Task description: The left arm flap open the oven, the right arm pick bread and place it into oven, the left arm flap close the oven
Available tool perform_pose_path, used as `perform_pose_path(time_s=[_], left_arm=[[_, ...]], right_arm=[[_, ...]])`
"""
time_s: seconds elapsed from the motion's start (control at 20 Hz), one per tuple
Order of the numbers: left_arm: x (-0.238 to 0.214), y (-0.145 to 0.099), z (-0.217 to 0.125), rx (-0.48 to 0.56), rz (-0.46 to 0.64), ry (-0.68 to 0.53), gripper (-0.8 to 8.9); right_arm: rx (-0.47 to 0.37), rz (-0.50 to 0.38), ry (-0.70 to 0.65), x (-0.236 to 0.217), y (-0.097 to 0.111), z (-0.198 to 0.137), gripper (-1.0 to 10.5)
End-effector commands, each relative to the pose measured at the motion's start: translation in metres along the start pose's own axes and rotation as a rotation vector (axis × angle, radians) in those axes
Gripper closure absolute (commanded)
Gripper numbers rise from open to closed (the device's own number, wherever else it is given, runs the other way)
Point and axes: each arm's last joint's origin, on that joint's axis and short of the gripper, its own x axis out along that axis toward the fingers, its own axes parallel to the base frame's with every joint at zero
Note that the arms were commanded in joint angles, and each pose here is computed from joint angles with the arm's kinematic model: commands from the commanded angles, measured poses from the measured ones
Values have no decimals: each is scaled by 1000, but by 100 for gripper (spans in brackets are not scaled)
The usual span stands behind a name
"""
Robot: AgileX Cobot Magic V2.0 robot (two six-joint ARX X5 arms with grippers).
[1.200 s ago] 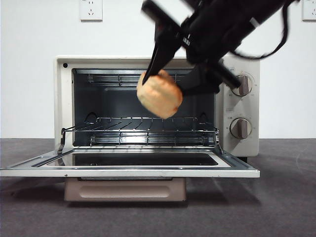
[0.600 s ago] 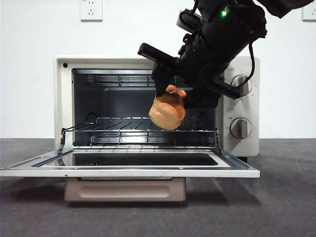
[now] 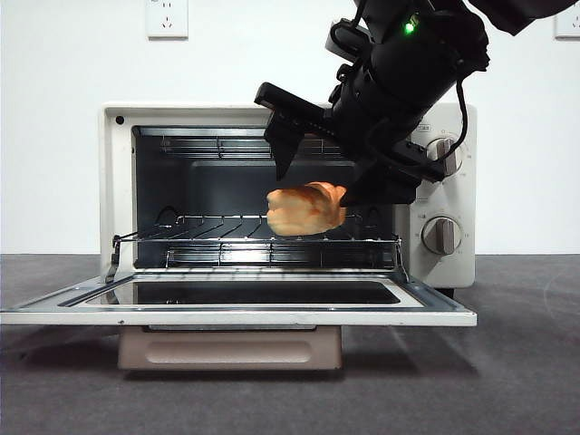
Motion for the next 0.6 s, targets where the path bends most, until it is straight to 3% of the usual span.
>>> perform_pose_path(time_s=[0.05, 0.6], left_arm=[[0, -1, 2, 11, -8, -8, 797], [0, -1, 2, 14, -8, -8, 797]], right_arm=[[1, 17, -3, 3, 6, 0, 549], [-27, 51, 29, -37, 19, 15, 547]])
